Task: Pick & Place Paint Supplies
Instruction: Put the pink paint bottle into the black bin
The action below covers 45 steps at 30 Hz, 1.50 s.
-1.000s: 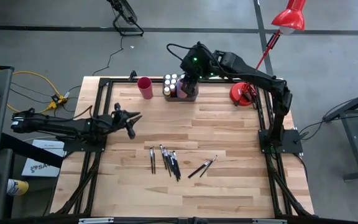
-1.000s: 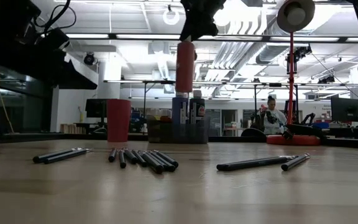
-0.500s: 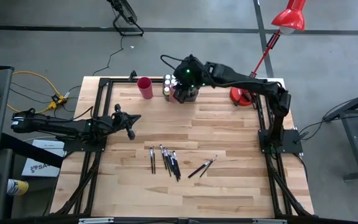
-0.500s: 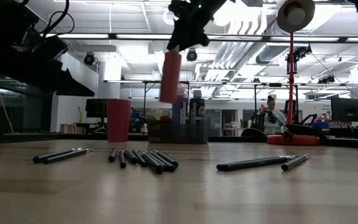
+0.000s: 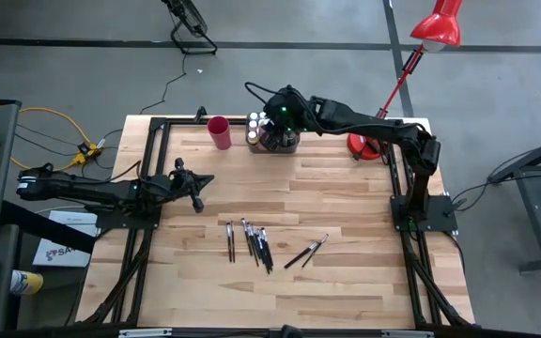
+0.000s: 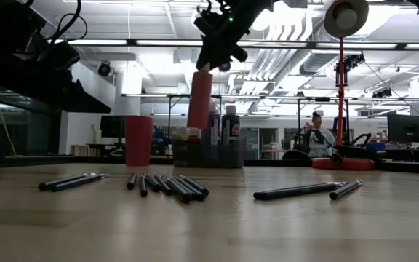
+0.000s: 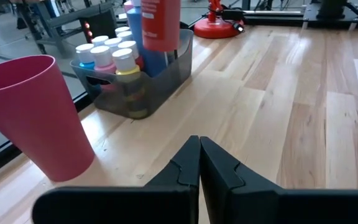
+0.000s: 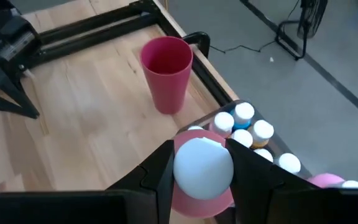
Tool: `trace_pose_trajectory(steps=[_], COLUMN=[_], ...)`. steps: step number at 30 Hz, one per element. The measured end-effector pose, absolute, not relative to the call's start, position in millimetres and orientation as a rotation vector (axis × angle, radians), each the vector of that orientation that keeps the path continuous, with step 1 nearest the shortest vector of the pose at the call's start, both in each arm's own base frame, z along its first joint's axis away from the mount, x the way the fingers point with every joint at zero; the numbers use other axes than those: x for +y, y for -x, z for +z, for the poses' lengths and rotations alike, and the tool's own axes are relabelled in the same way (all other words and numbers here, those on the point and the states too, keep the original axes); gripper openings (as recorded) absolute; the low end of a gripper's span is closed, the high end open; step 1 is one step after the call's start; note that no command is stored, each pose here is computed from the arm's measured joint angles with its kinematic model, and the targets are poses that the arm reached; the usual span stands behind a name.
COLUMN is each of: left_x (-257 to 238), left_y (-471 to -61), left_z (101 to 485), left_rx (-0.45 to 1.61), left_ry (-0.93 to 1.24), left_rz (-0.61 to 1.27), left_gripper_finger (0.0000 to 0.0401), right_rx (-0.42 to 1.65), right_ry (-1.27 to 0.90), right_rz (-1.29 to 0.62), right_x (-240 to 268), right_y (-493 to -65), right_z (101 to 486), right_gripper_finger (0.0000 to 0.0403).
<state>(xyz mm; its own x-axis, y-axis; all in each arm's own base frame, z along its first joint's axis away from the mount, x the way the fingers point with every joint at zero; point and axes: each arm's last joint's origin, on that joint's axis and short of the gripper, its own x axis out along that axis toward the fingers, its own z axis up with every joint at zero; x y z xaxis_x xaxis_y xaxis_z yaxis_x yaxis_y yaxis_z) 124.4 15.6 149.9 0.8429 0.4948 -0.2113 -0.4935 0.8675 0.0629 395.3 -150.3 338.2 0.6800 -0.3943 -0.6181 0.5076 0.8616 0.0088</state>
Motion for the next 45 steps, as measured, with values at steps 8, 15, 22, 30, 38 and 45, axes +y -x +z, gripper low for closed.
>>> trace_pose_trajectory(steps=[8,15,22,30,38,45], left_x=[16,16,16,16,16,16], left_y=[-124,-124,-124,-124,-124,-124], left_z=[149,149,148,147,147,147], left_rx=[0.230,0.233,0.244,0.253,0.252,0.252], left_ry=[-0.008,-0.009,-0.012,-0.015,-0.014,-0.014], left_rz=[0.522,0.522,0.522,0.522,0.522,0.522], left_gripper_finger=[0.0003,0.0003,0.0003,0.0003,0.0003,0.0003], right_rx=[0.628,0.675,0.669,0.693,0.731,0.759], right_ry=[-0.201,-0.188,-0.188,-0.178,-0.170,-0.184], right_rz=[-0.516,-0.562,-0.603,-0.611,-0.599,-0.611], right_x=[-155,-159,-167,-175,-177,-181], right_y=[-402,-408,-405,-404,-409,-411], right_z=[331,316,316,311,298,288], right_gripper_finger=[0.0114,0.0114,0.0114,0.0114,0.0117,0.0116])
